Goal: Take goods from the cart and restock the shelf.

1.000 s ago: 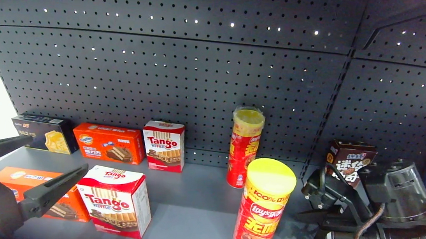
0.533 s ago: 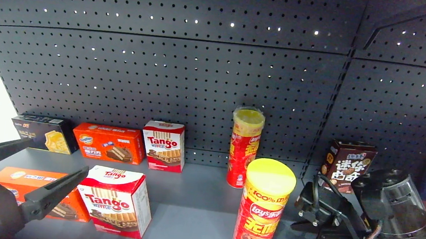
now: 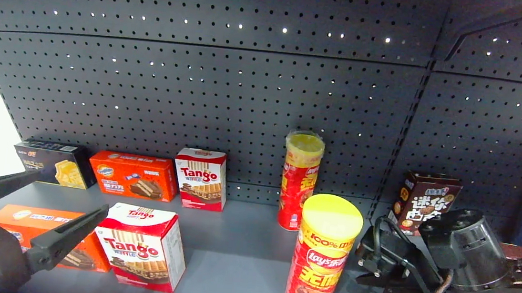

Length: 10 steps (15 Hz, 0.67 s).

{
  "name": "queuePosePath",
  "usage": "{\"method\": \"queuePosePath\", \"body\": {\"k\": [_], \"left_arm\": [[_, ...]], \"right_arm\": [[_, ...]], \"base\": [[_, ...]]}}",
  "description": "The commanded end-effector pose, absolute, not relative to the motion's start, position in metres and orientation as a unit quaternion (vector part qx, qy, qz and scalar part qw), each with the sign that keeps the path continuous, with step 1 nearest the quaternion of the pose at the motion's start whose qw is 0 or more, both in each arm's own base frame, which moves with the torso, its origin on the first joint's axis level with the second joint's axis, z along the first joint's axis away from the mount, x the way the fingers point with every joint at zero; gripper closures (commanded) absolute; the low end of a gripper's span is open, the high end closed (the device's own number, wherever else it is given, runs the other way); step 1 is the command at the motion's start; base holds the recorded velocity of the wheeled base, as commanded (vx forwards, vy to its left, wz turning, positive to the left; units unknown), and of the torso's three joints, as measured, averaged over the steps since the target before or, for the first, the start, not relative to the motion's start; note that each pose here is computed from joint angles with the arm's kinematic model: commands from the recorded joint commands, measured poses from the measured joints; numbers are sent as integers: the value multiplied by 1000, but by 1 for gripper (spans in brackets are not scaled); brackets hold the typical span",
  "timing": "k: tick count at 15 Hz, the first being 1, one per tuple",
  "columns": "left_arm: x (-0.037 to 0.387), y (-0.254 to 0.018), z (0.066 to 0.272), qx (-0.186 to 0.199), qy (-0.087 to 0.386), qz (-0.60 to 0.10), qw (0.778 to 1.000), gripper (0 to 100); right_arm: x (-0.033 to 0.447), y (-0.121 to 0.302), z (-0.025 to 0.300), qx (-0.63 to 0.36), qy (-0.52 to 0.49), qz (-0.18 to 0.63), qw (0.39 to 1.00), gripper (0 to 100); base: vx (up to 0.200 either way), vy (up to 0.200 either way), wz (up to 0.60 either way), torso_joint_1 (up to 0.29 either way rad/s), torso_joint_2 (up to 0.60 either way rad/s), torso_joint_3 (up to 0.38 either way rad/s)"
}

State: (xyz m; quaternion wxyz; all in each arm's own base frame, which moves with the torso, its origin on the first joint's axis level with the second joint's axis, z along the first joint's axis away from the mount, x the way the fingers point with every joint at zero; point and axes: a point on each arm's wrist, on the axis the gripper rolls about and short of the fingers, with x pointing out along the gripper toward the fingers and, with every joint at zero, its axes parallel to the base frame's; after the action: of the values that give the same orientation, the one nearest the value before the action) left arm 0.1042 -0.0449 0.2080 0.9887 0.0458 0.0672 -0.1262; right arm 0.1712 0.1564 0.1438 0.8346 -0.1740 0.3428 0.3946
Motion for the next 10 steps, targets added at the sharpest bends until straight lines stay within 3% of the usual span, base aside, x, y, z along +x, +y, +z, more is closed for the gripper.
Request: {"method": "queuePosePath", "body": {"k": [1, 10], "left_arm": [[104, -45, 208, 41, 68, -126, 989, 0], [104, -45, 207, 40, 69, -126, 989, 0]], "right_arm": [[171, 158, 142, -175, 346, 397, 832, 0], [134, 134, 158, -159, 300, 434, 834, 0]], "base": [[0, 0, 0, 0, 0, 0], [0, 0, 0, 0, 0, 0]]}}
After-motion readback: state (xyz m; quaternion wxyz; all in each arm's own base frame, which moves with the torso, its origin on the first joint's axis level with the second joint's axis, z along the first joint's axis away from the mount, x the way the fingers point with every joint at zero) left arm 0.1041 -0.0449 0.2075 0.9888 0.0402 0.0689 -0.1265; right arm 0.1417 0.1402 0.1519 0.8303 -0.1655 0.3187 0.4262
